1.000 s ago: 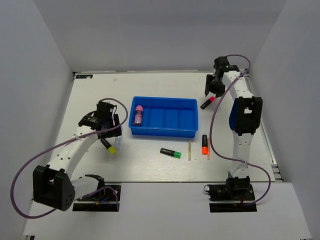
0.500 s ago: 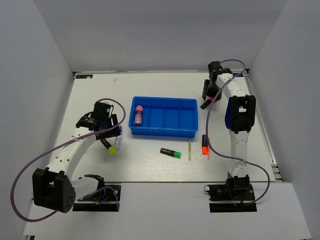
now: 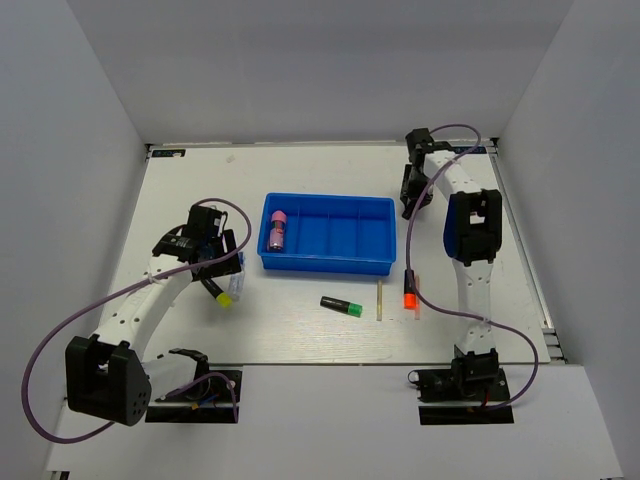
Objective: Sort the stationery into containers
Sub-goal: Pick up the pen from the center of the board, then place the pen in the storage box.
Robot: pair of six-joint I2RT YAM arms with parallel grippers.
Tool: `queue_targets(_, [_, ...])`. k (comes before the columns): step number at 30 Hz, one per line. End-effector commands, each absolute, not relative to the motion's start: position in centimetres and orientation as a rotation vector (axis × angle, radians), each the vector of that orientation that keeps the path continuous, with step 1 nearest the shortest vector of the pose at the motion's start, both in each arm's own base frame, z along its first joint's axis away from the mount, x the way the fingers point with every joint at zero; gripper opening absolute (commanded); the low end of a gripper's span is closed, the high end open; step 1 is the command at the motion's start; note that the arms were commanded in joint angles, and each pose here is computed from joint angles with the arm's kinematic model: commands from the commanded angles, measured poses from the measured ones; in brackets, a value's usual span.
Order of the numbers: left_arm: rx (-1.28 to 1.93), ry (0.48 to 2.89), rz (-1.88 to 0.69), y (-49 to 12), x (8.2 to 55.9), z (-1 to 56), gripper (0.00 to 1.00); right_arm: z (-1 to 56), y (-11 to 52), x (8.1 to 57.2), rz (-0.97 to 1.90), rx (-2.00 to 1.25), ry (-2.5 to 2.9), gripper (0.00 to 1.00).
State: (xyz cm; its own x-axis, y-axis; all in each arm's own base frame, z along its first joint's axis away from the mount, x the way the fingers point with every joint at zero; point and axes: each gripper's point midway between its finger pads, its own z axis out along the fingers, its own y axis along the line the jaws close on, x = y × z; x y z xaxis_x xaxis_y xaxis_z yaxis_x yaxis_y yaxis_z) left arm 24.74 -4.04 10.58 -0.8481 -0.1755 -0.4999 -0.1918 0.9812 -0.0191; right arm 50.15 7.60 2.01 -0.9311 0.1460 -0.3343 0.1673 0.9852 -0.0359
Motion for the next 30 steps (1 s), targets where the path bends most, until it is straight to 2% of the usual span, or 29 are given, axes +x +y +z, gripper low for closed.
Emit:
queue_targets(1, [-0.257, 2.584, 0.016, -4.2, 24.9, 11.0, 0.86, 0.4, 6.6, 48.2, -0.145, 0.270, 2.851, 0.45])
queue_targets(6, [-0.258, 2.582, 0.012, -4.2, 24.8, 11.0, 0.86, -0.3, 6.3, 46.5, -0.128, 0.286, 2.905, 0.32])
queue_targets(9, [-0.257, 2.578, 0.015, -4.1, 24.7, 11.1, 0.86, -0.7, 6.3, 45.8, -0.122, 0.300, 2.925, 0.20])
queue_targets(10, [-0.257, 2.577, 0.014, -4.1, 24.6, 11.1, 0.86, -1.0, 6.0, 45.4, -0.130, 0.300, 2.937, 0.12])
queue_targets(13, [-0.259, 2.577, 0.015, -4.1, 24.6, 11.0, 0.87, -1.0, 5.8, 45.3, -0.125, 0.298, 2.933, 0.00])
queue_targets(18, [-0.253, 2.577, -0.002, -4.3, 24.6, 11.0, 0.87, 0.0, 5.2, 44.9, -0.082, 0.176, 2.924, 0.00])
queue_targets(22, [-0.249, 2.568, -0.024, -4.6, 24.7, 11.1, 0.87, 4.3, 4.6, 46.8, -0.091, 0.071, 2.720, 0.00])
queue_targets(23, [-0.245, 2.573, -0.038, -4.7, 24.6, 10.9, 0.87, 8.0, 4.6, 47.2, -0.073, 0.027, 2.630, 0.00])
queue_targets(24, [-0.242, 2.570, -0.046, -4.9, 24.7, 11.0, 0.87, 7.5, 4.5, 46.1, -0.072, -0.039, 2.642, 0.00])
queue_targets(26, [-0.241, 2.574, -0.057, -5.0, 24.7, 10.9, 0.86, 11.0, 6.2, 45.6, 0.071, -0.148, 2.550, 0.00])
queue_targets(30, [-0.244, 2.586, -0.064, -5.2, 24.7, 10.7, 0.85, 13.7, 11.7, 41.5, 0.466, -0.426, 2.476, 0.00])
